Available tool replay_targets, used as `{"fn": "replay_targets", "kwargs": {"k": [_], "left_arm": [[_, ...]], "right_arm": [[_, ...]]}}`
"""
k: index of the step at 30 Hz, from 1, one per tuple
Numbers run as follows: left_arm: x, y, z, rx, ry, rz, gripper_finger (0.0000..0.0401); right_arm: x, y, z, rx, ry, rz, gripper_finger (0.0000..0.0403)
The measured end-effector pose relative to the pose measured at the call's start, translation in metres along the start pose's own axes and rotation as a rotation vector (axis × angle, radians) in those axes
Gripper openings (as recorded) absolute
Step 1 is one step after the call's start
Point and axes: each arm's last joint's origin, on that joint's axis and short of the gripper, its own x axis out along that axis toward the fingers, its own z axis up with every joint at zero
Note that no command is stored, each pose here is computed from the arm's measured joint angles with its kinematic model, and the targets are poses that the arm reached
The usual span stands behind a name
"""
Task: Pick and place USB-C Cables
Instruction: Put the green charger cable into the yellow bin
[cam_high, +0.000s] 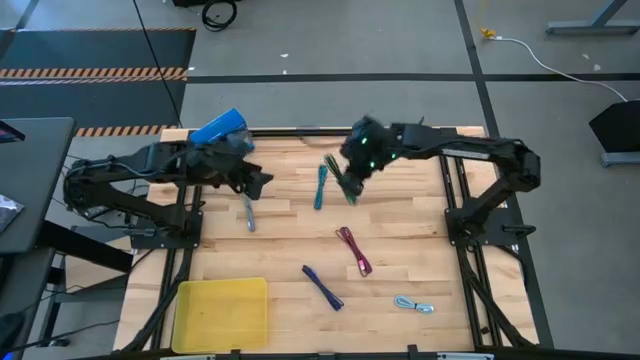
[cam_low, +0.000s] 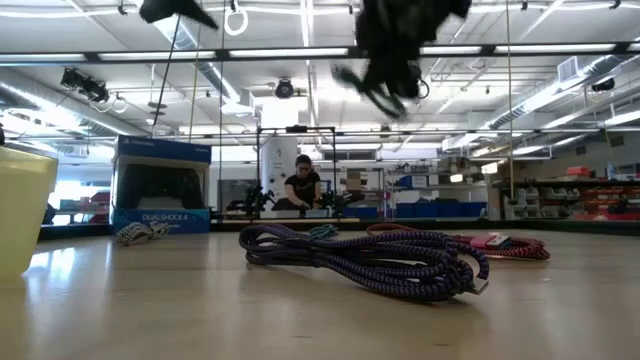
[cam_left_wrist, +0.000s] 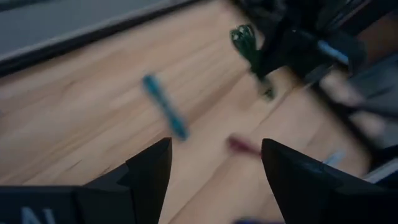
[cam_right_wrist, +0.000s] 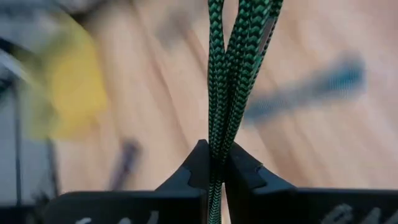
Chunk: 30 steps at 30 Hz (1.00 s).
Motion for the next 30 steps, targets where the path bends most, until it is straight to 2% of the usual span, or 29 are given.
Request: {"fn": "replay_targets", "kwargs": {"k": [5, 8, 11, 17, 21, 30], "left_arm": [[-0.013, -0.014, 0.023, -0.024, -0.246, -0.175, 0.0254], [-0.018, -0.021, 0.038, -0.021, -0.408, -0.227, 0.0254], [-0.013, -0.027, 0.046, -0.010, -0.511, -0.207, 0.0254], [0.004, -0.040, 0.050, 0.025, -0.550, -0.275, 0.0254], [0.016, -0.047, 0.045, 0.080, -0.472, -0.334, 0.0254], [0.018, -0.044, 0.039, 0.103, -0.405, -0.313, 0.0272]], "right_arm": [[-0.045, 0.046, 0.034, -0.151, -0.273, 0.128, 0.0024], [-0.061, 0.067, 0.046, -0.196, -0.375, 0.209, 0.0024], [-0.066, 0.080, 0.052, -0.201, -0.446, 0.244, 0.0024], [-0.047, 0.084, 0.054, -0.160, -0.418, 0.252, 0.0024], [-0.033, 0.088, 0.053, -0.136, -0.380, 0.272, 0.0024], [-0.034, 0.101, 0.051, -0.146, -0.417, 0.306, 0.0024]]}}
